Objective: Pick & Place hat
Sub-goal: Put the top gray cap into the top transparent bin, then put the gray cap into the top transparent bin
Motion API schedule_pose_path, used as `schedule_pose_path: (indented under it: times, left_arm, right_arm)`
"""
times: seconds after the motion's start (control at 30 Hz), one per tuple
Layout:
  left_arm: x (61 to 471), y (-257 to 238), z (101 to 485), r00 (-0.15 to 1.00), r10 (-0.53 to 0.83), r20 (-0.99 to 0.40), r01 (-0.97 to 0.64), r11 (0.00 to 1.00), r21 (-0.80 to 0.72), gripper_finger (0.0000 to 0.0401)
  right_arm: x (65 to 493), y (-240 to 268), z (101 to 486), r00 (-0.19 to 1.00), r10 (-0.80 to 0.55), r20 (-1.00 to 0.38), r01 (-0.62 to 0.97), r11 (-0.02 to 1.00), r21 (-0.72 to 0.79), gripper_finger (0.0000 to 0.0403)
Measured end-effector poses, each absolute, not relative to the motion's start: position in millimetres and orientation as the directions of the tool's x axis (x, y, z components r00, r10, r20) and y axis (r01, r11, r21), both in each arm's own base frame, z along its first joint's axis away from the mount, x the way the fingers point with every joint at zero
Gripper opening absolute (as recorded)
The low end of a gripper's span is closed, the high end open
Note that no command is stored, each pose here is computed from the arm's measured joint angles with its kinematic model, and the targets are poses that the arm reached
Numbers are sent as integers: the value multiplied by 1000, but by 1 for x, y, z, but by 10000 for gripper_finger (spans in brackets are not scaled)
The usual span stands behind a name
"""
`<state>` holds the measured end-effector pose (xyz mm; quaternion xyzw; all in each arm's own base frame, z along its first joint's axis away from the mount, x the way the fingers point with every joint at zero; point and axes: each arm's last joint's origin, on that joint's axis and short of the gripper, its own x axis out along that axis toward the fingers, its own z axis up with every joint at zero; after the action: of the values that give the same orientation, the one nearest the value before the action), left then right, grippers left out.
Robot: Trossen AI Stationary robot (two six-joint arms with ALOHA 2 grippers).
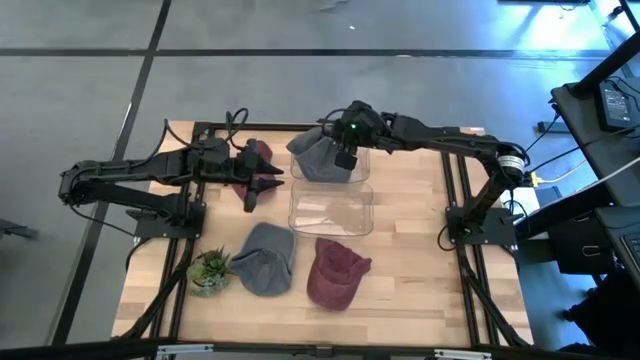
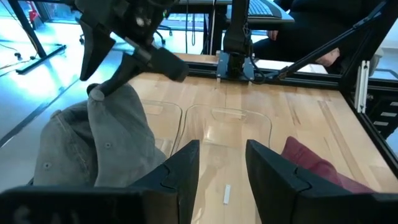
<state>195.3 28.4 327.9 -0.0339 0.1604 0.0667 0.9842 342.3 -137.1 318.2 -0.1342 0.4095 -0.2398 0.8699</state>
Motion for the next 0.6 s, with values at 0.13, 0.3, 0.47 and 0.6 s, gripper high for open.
schedule_pose_path:
  times: [0.13,0.3,0.47,0.6]
  left_arm:
    - [194,28,325,928,119,-353,-144,989,-45,126]
    - [192,27,319,905,112,-410,-142,989,-44,123]
    - [192,24,317,897,96,-432,-127,991,-43,127]
    - [192,22,317,898,87,-432,-105,994,-18,126]
  right_arm:
    - [340,-131,345,579,-523,-626,315,851,-420,169]
    - [328,-95,372,642,-411,-647,236,909,-344,169]
    - [306,-54,372,639,-364,-677,212,930,-300,169]
    - [287,-24,364,635,-375,-676,240,927,-289,169]
